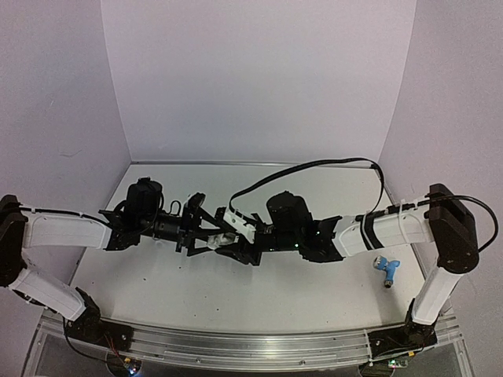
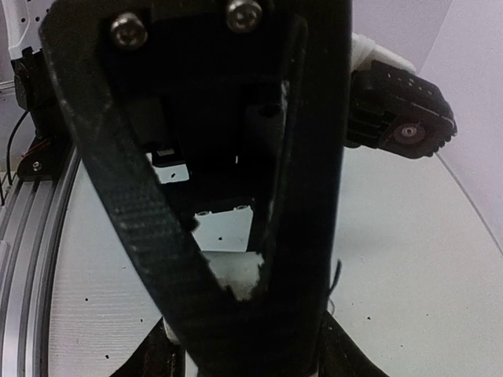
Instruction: Install the water faucets
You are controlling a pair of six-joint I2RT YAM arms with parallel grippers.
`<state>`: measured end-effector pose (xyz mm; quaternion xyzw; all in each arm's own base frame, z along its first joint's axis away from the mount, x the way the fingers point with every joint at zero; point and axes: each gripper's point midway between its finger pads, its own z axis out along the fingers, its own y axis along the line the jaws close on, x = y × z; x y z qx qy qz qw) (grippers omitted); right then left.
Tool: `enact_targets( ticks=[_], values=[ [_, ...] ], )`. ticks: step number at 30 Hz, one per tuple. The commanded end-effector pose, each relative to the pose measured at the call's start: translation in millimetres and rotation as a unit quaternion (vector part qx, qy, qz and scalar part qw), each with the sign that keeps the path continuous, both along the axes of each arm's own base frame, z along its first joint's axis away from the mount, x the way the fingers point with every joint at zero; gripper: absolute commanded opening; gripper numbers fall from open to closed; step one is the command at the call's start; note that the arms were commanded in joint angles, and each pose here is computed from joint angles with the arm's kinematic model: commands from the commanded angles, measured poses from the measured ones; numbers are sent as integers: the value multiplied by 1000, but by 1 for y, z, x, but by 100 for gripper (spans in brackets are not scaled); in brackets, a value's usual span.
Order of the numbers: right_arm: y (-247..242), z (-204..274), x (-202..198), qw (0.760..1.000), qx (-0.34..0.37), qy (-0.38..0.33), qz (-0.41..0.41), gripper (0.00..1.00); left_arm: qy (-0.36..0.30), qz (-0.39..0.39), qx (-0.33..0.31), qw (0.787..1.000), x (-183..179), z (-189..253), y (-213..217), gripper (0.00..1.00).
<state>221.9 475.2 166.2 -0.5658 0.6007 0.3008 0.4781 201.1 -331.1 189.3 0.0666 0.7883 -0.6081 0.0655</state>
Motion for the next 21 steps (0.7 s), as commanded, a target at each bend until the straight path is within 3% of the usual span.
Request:
enact_targets(
  ticks=[1,10,15,17,18,21],
  values=[
    [3,44,9,998,42,-42,-19,4,-13,-30,-21,999,-1,12,-13,69],
    [4,41,9,999,32,-33,-17,8,-24,-19,-16,999,6,11,-17,36],
    [-3,37,8,999,22,-27,-25,9,-33,-17,-15,999,14,12,-23,33],
    [-4,37,6,999,21,-24,-24,13,-40,-18,-18,999,16,16,-24,24],
    [-4,38,6,999,20,-20,-25,19,-46,-17,-19,999,18,18,-25,16],
    [-10,35,11,998,19,-4,-53,37,-55,6,-4,998,28,14,-20,2]
  ],
)
